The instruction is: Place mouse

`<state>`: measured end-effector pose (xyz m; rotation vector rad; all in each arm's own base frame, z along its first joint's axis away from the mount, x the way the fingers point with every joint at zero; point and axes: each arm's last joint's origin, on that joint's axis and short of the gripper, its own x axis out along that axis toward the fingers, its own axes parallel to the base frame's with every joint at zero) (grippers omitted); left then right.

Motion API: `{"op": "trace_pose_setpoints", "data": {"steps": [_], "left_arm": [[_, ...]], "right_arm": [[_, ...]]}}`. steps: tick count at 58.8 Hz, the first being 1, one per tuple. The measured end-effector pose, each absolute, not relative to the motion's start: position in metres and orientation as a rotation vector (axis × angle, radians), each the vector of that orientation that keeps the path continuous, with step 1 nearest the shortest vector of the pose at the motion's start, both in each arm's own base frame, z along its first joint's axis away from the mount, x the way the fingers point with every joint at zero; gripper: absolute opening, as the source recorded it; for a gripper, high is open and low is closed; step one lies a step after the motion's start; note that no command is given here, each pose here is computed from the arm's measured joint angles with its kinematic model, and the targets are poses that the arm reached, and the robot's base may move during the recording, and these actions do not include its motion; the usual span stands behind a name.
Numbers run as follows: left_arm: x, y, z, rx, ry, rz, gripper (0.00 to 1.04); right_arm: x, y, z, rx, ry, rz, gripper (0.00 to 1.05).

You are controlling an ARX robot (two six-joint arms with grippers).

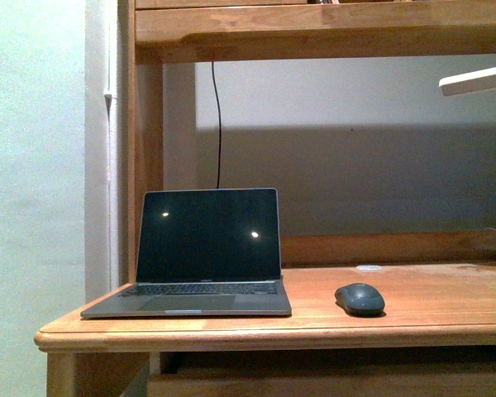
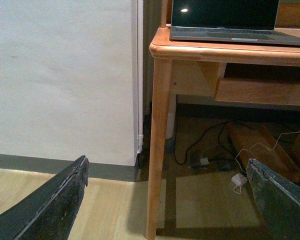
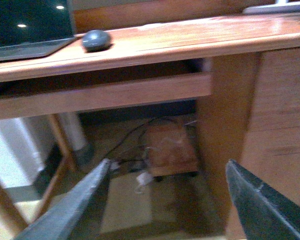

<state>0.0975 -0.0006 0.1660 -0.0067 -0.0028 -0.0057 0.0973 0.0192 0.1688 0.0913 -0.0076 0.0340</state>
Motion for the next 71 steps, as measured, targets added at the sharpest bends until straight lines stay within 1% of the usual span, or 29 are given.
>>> {"op": "trace_pose_setpoints", "data": {"steps": [4,6,7,12,16,17,22,23,42,46,48,49,56,60,63,64,71], "left_arm": [[0.098,-0.001,0.166,-0.007,-0.003,-0.006,0.97],[0.098,-0.001,0.166,-0.007,-0.003,-0.006,0.97],[0.098,-0.001,0.166,-0.007,-0.003,-0.006,0.97],[0.098,-0.001,0.166,-0.007,-0.003,-0.005,0.97],[0.098,-0.001,0.166,-0.007,-0.003,-0.005,0.97],[0.098,-0.001,0.166,-0.007,-0.003,-0.006,0.97],[0.098,-0.001,0.166,-0.007,-0.003,-0.005,0.97],[0.098,-0.001,0.166,-0.007,-0.003,-0.005,0.97],[0.098,-0.001,0.166,-0.007,-0.003,-0.006,0.97],[0.098,-0.001,0.166,-0.007,-0.003,-0.006,0.97],[0.098,-0.001,0.166,-0.007,-0.003,-0.006,0.97],[0.098,-0.001,0.166,-0.007,-0.003,-0.006,0.97],[0.098,-0.001,0.166,-0.007,-0.003,-0.006,0.97],[0.098,-0.001,0.166,-0.007,-0.003,-0.006,0.97],[0.098,-0.001,0.166,-0.007,-0.003,-0.006,0.97],[0.098,-0.001,0.166,-0.007,-0.003,-0.006,0.97],[0.098,-0.001,0.166,-0.007,-0.003,-0.006,0.97]], "right_arm": [[0.097,0.016,0.169,0.057,-0.008,0.012,0.58],[0.097,0.015,0.169,0.044,-0.008,0.011,0.51],[0.097,0.015,0.168,0.039,-0.008,0.013,0.49],[0.097,0.012,0.168,0.025,-0.009,0.012,0.33],[0.097,0.008,0.168,0.015,-0.006,0.043,0.21],[0.097,0.007,0.168,0.013,-0.006,0.039,0.19],[0.097,0.001,0.168,0.009,-0.009,0.000,0.04],[0.097,0.001,0.168,0.008,-0.009,0.001,0.02],[0.097,0.000,0.168,0.005,-0.009,0.002,0.03],[0.097,0.000,0.168,0.003,-0.009,0.002,0.15],[0.097,0.000,0.168,0.003,-0.009,0.002,0.24],[0.097,0.000,0.168,0.003,-0.009,0.002,0.26],[0.097,0.000,0.168,0.003,-0.009,0.002,0.48],[0.097,0.000,0.168,0.003,-0.009,0.002,0.59],[0.097,0.000,0.168,0.003,-0.009,0.002,0.69],[0.097,0.000,0.168,0.003,-0.009,0.002,0.71],[0.097,0.000,0.168,0.003,-0.009,0.002,0.92]]}}
